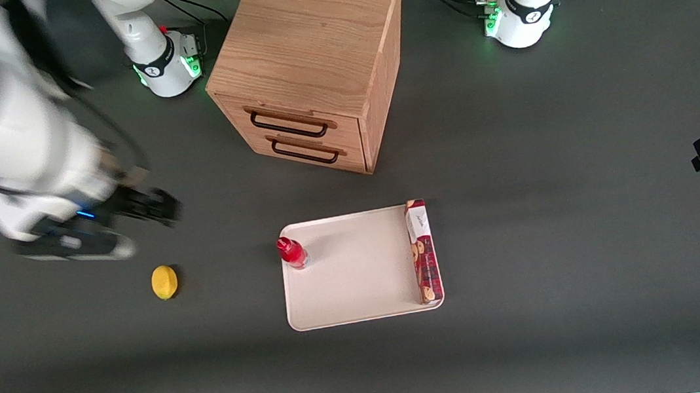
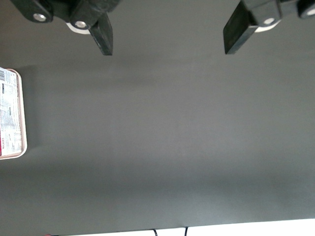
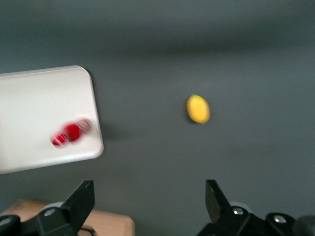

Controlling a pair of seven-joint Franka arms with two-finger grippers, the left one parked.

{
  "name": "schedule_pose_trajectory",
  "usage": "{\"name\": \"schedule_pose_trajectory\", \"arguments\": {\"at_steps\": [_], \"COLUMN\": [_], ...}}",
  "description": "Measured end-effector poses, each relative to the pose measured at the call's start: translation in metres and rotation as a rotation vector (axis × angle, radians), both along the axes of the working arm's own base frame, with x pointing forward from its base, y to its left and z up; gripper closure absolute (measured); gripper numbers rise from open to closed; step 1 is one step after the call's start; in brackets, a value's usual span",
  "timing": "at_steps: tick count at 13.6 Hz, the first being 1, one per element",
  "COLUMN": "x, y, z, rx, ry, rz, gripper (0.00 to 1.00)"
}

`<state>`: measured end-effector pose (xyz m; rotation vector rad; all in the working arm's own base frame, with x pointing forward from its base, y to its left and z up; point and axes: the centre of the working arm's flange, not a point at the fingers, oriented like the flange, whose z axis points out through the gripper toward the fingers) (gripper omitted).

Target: Place coke bottle on tray

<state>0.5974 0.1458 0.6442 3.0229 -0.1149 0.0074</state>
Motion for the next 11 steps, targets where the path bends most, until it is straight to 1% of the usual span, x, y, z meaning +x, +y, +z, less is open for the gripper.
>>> {"name": "schedule_pose_trajectory", "arguments": {"at_steps": [1,2,4,5,7,9,11], "x": [-0.014,-0.027,-0.047,-0.051,-0.051,-0.050,-0.049], "y": [-0.049,-0.095,-0.158,-0.170,-0.167,-0.157,-0.152], "z": [0.024,0.036,0.026,0.012,-0.016,-0.030,-0.029], "rx": [0.012,0.022,0.062,0.078,0.096,0.097,0.097], "ry": [0.006,0.015,0.047,0.057,0.067,0.073,0.066], "rz": [0.022,0.031,0.013,0.004,0.011,0.029,0.031], "gripper": [0.00,0.00,0.00,0.00,0.00,0.00,0.00]}}
